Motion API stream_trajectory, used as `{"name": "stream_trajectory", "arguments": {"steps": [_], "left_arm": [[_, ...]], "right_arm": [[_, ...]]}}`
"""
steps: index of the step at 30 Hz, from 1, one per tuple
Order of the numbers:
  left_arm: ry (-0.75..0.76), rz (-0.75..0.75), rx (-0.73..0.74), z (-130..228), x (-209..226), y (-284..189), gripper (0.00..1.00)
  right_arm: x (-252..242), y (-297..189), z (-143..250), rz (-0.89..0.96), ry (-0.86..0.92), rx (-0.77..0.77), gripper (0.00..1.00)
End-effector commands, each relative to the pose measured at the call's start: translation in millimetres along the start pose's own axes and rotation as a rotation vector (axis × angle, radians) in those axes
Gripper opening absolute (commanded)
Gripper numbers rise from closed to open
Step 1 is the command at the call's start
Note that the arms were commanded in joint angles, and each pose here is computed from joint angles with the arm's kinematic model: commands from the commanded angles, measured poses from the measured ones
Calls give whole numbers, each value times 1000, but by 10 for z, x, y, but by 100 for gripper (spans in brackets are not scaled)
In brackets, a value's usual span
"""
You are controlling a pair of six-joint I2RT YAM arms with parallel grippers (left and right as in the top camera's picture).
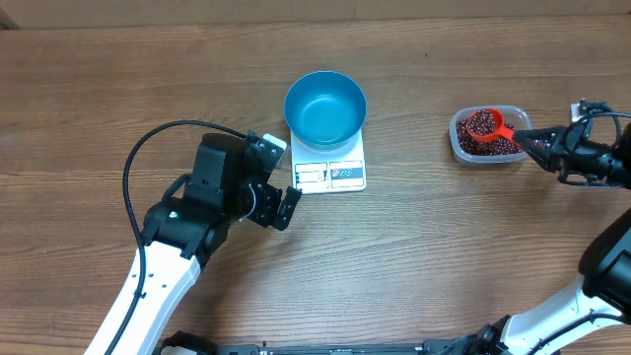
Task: Scoop item into bowl and weigh 150g on scale
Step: 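Drag the scoop through the beans to fill it, then lift the filled scoop and carry it over the blue bowl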
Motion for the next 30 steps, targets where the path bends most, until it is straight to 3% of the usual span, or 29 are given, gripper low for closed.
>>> {"name": "stream_trajectory", "arguments": {"steps": [1,30], "left_arm": [[18,-6,3,20,21,11,99],[18,-6,3,20,21,11,99]], "right_arm": [[133,96,-8,-72,-41,2,4],[1056,981,315,-365,-146,211,4]]}}
Point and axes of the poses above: each gripper's point midway between its finger pads, its own y axis out along the fingers, its own x axis along the line the jaws close on, z = x × y, the point moved 2 cm from there along -y, back along the fingers, and after that the axes turned 2 degrees about -y, right-handed, at the moved point
